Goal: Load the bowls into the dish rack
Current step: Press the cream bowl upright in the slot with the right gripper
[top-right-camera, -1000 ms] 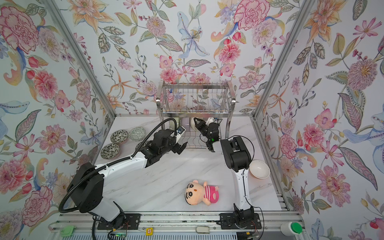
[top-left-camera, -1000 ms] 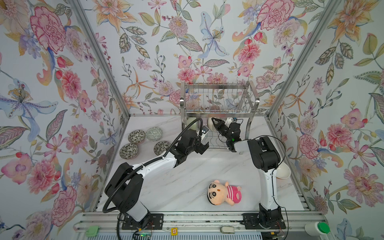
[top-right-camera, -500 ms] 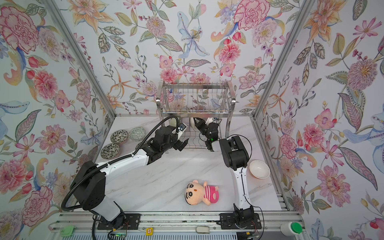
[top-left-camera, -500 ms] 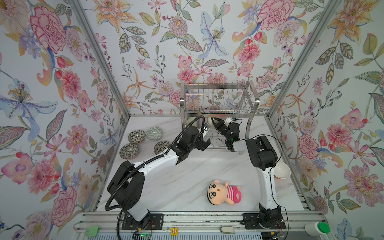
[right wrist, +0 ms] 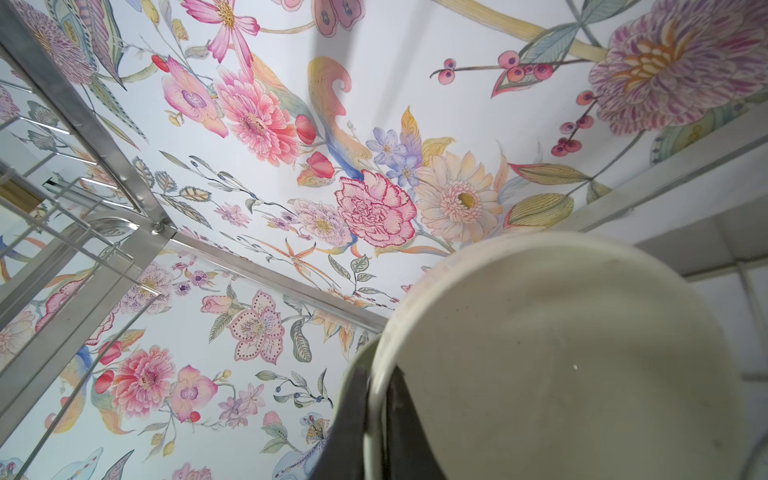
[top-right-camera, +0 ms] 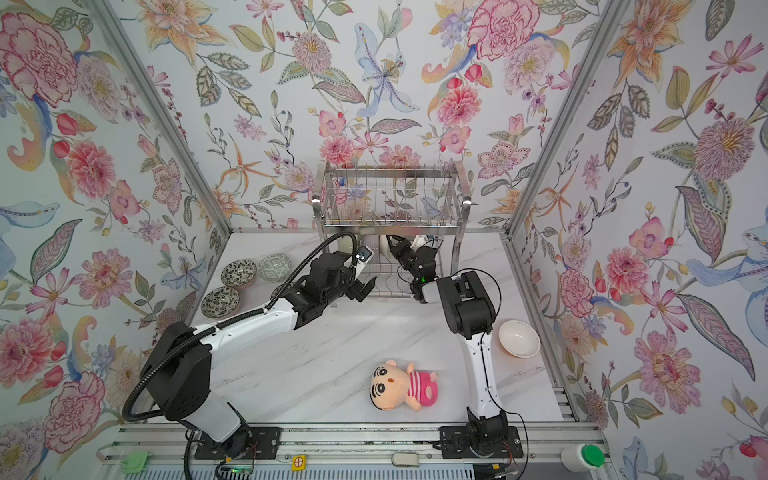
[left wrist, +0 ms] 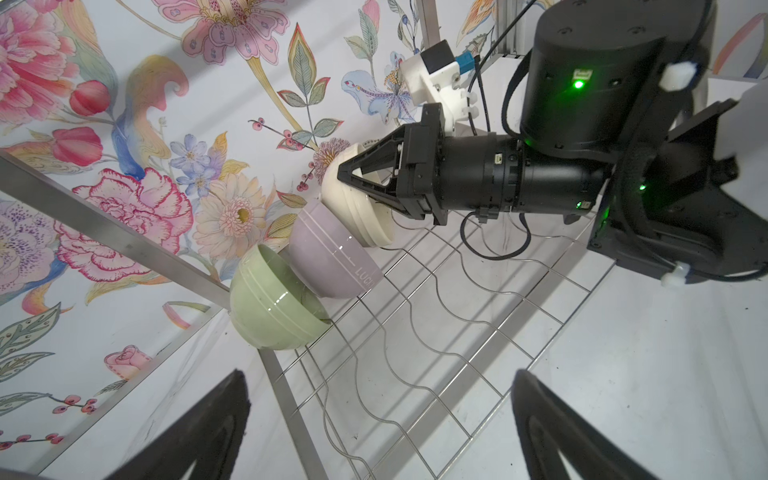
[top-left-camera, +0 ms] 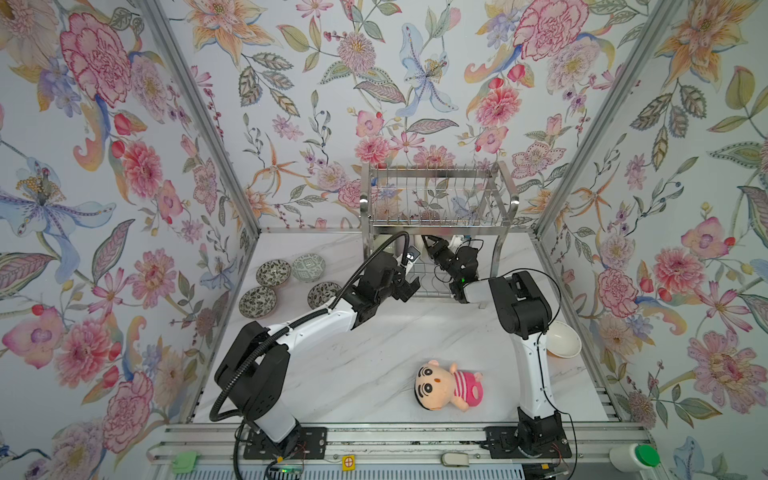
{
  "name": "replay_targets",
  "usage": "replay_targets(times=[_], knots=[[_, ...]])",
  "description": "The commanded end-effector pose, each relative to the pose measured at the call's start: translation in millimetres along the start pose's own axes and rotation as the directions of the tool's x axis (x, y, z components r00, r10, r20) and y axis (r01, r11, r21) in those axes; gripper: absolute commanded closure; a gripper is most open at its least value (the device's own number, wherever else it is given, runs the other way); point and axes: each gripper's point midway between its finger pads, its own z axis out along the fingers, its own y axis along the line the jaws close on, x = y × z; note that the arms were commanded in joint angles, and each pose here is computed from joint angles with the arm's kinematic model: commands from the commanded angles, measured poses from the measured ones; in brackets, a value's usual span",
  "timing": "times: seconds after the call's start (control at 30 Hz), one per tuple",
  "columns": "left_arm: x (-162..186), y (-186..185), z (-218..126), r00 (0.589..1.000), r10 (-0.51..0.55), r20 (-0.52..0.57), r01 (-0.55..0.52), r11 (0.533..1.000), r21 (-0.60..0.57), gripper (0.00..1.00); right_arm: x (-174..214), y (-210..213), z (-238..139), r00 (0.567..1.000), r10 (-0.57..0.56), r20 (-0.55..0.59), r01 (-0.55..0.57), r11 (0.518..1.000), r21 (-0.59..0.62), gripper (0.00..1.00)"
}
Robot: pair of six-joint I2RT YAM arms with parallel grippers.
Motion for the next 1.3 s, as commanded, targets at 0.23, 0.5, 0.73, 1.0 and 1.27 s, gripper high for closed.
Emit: replay_targets(times=[0.23, 0.5, 0.73, 1.0, 1.27], knots=[[3, -1, -7, 1.000, 0.003, -0.012, -0.003, 1.000, -0.007, 0.01, -1, -9, -15, 1.000, -0.004, 0.002, 0.004, 0.999, 0.036, 0.83], [5, 0, -12, 1.000, -0.011, -0.013, 0.011, 1.000, -0.012, 0.01, -9, -7, -25, 1.000, -0.013, 0.022, 0.012, 0.999, 0.042, 0.81], [4, 0, -16, 1.000, -0.022, -0.012, 0.022, 1.000, -0.010, 0.01, -12, -1, -27, 1.000, -0.018, 0.022, 0.017, 0.999, 0.035, 0.77], [4, 4, -26, 0.999, -0.039, -0.003, 0.039, 0.999, -0.017, 0.01, -13, 8, -30, 1.000, -0.026, 0.016, 0.025, 0.999, 0.027, 0.69], [6, 3, -34, 0.998, -0.056, 0.000, 0.056, 0.998, -0.018, 0.01, -15, 20, -35, 0.999, -0.040, 0.012, 0.040, 0.999, 0.020, 0.67]])
